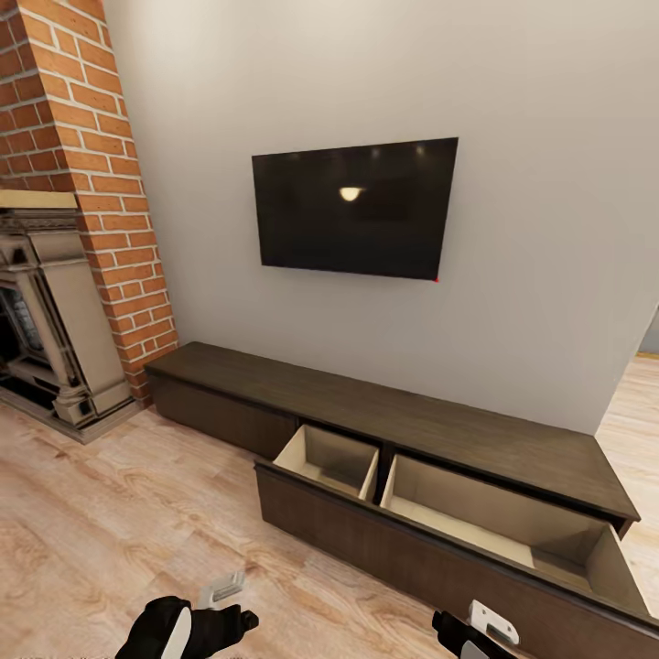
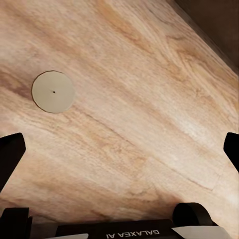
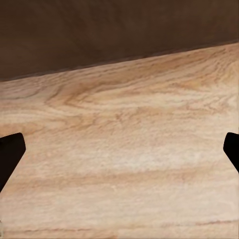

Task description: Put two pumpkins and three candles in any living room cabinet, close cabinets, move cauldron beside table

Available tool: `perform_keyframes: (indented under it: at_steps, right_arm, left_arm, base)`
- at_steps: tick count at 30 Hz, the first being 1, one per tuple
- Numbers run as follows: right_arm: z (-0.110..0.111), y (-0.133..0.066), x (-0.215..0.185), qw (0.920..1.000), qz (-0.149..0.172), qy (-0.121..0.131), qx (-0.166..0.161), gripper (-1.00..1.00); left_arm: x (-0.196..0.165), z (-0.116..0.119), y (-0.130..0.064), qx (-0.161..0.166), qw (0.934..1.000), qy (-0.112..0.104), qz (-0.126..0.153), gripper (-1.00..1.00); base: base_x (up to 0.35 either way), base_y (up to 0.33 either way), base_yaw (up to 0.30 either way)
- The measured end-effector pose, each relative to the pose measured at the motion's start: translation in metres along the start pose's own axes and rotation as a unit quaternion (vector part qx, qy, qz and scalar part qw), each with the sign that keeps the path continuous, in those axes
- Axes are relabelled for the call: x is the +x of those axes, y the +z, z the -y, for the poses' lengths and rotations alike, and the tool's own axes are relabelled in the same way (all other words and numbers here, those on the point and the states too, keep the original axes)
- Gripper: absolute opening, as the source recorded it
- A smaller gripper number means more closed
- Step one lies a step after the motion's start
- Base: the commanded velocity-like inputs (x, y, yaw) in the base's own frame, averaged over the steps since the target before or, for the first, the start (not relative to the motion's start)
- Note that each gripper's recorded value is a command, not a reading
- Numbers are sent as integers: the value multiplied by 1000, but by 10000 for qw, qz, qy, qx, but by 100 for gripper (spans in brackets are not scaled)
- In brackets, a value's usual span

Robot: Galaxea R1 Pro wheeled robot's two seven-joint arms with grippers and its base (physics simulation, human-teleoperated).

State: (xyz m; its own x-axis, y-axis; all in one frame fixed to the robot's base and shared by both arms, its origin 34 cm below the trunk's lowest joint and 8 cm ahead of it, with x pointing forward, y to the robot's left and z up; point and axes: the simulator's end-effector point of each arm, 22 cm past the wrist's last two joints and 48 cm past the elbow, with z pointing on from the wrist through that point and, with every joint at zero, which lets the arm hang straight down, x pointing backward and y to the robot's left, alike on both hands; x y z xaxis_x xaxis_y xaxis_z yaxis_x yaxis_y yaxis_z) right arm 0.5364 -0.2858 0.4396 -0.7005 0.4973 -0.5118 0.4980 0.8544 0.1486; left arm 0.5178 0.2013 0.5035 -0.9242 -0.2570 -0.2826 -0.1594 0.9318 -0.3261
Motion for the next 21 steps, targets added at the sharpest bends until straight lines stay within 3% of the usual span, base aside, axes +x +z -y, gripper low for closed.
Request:
perform_keyframes:
  at_steps: [11,21]
  right_arm:
    - [-1,0,0,10000,-2,1,-7,100]
    - [-5,-1,3,10000,-13,-6,-31,100]
  left_arm:
    - [0,0,0,6,10000,0,0,100]
    - [0,0,0,5,10000,-1,0,100]
  base:
    - [1,67,31]
    - [0,105,257]
